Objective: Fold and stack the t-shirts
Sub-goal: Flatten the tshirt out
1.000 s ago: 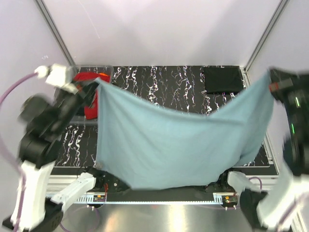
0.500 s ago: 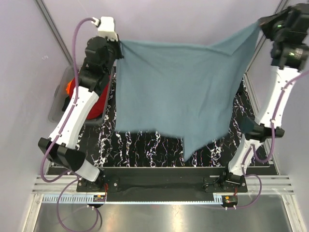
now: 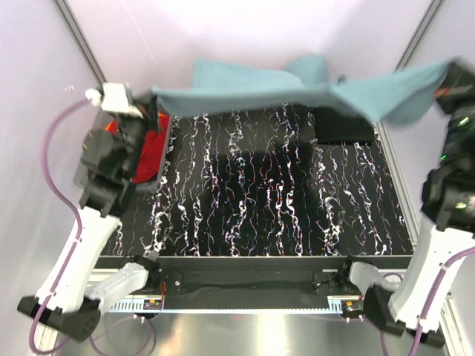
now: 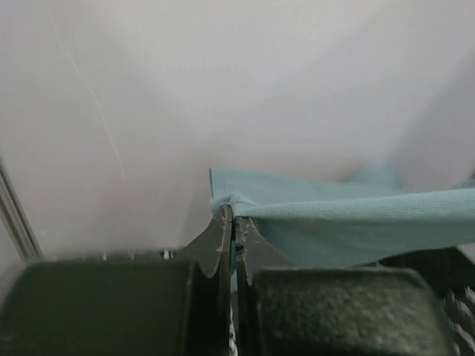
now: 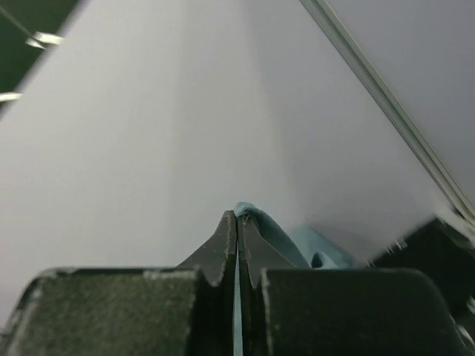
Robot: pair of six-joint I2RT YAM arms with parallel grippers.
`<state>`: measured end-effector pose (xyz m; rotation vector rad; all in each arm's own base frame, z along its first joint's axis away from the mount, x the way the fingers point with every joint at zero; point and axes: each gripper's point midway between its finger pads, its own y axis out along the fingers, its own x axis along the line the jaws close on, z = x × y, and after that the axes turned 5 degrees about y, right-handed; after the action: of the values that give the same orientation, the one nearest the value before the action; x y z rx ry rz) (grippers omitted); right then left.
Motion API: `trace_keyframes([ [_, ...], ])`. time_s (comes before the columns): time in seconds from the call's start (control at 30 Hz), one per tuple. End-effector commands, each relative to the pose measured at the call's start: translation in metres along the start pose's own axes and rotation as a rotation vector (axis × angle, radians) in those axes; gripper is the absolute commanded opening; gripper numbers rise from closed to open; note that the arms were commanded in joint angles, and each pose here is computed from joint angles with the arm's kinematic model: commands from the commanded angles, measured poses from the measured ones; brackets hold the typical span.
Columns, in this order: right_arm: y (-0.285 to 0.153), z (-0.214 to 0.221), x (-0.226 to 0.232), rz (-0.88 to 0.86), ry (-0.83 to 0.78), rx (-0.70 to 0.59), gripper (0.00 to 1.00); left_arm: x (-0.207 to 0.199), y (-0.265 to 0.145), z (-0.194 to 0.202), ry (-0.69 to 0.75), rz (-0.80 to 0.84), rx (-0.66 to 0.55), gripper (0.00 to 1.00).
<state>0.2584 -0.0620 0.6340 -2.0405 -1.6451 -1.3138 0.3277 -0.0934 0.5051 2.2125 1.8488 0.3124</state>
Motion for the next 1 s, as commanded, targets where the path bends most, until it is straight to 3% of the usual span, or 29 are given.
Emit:
trace_keyframes([
  [0.0,-0.004,0.079,-0.088,0.2,-0.02,0.193,0.0,-0.019,-0.021,0.072,-0.058,0.087,0.128,0.0],
  [0.07,-0.038,0.108,-0.128,0.272,-0.047,0.261,0.0,-0.02,-0.046,0.122,-0.095,0.079,0.253,0.0],
  [0.13,-0.067,0.119,-0.148,0.308,-0.068,0.288,0.0,-0.021,-0.069,0.147,-0.125,0.083,0.323,0.0],
  [0.17,-0.084,0.142,-0.182,0.399,-0.092,0.352,0.0,-0.025,-0.081,0.171,-0.139,0.1,0.385,0.0],
  [0.3,-0.138,0.172,-0.237,0.58,-0.118,0.451,0.0,-0.029,-0.121,0.222,-0.17,0.11,0.536,0.0],
  [0.43,-0.181,0.195,-0.274,0.713,-0.132,0.548,0.0,-0.023,-0.158,0.274,-0.18,0.042,0.796,0.0],
  [0.63,-0.205,0.204,-0.279,0.785,-0.14,0.659,0.0,-0.031,-0.183,0.298,-0.227,0.044,0.981,0.0],
  [0.97,-0.243,0.213,-0.289,0.877,-0.15,0.778,0.0,-0.035,-0.197,0.32,-0.293,-0.014,1.094,0.0],
])
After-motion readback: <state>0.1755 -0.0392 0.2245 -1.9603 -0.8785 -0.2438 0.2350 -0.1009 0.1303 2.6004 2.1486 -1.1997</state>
